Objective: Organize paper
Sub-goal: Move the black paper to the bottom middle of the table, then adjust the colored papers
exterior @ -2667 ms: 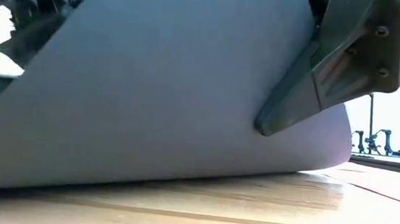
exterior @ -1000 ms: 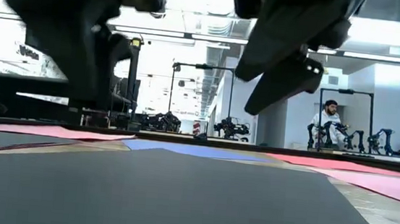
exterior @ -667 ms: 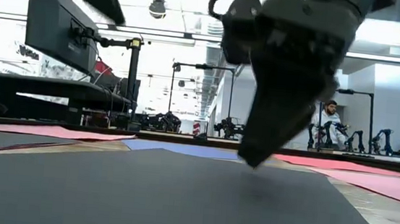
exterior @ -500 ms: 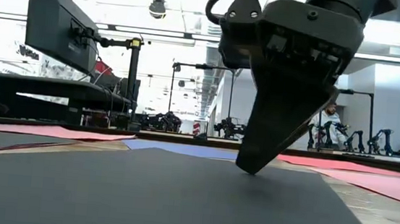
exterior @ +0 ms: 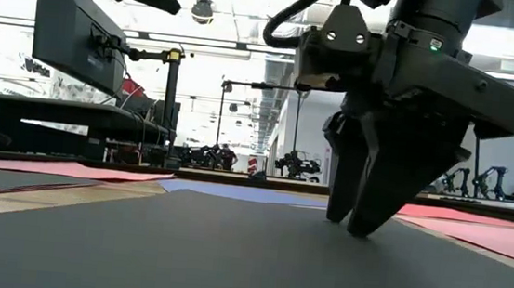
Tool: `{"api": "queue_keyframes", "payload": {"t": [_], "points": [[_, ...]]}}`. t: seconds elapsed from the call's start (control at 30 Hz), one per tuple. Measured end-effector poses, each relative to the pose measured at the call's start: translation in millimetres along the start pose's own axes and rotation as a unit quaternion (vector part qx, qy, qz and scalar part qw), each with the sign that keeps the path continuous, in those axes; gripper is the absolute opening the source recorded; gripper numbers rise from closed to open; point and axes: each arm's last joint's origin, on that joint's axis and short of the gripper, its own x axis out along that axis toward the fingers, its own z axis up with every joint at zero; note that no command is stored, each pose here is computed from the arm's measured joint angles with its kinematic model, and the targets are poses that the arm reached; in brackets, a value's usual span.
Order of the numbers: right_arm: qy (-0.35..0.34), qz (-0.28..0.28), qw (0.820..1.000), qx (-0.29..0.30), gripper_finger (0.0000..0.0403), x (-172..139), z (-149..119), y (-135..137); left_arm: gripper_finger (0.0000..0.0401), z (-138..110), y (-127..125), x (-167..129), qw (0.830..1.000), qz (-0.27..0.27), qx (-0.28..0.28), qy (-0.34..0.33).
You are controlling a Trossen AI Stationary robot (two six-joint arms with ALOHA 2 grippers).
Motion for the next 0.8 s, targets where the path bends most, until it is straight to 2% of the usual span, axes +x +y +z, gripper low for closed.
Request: {"api": "queue_keyframes", "payload": {"t": [0.2,0.37,0.47,0.6,0.67,0.8], "points": [[-0.008,0.007,1.0,0.003,0.026,-24.3,19.5,5.9,0.0148,2.9,12.3,9.2,1.0,0.022,0.004,0.006],[-0.024,0.003,0.999,-0.04,0.026,-52.4,30.9,9.1,0.0148,4.9,22.0,15.7,0.999,0.04,0.018,0.011],[-0.034,-0.02,0.997,-0.063,0.026,-59.2,35.3,-4.1,0.0148,6.6,26.8,18.7,0.998,0.049,0.027,0.01],[-0.03,-0.074,0.995,-0.065,0.026,-60.7,44.1,-52.7,0.0148,16.5,29.5,14.3,0.998,0.044,0.037,-0.026],[-0.023,-0.083,0.995,-0.053,0.026,-58.3,47.6,-87.4,0.0148,24.3,33.9,5.0,0.997,0.04,0.041,-0.052],[-0.037,-0.103,0.993,-0.045,0.025,-59.8,51.0,-158.7,0.0148,28.4,51.9,-11.6,0.995,0.051,0.057,-0.061]]}}
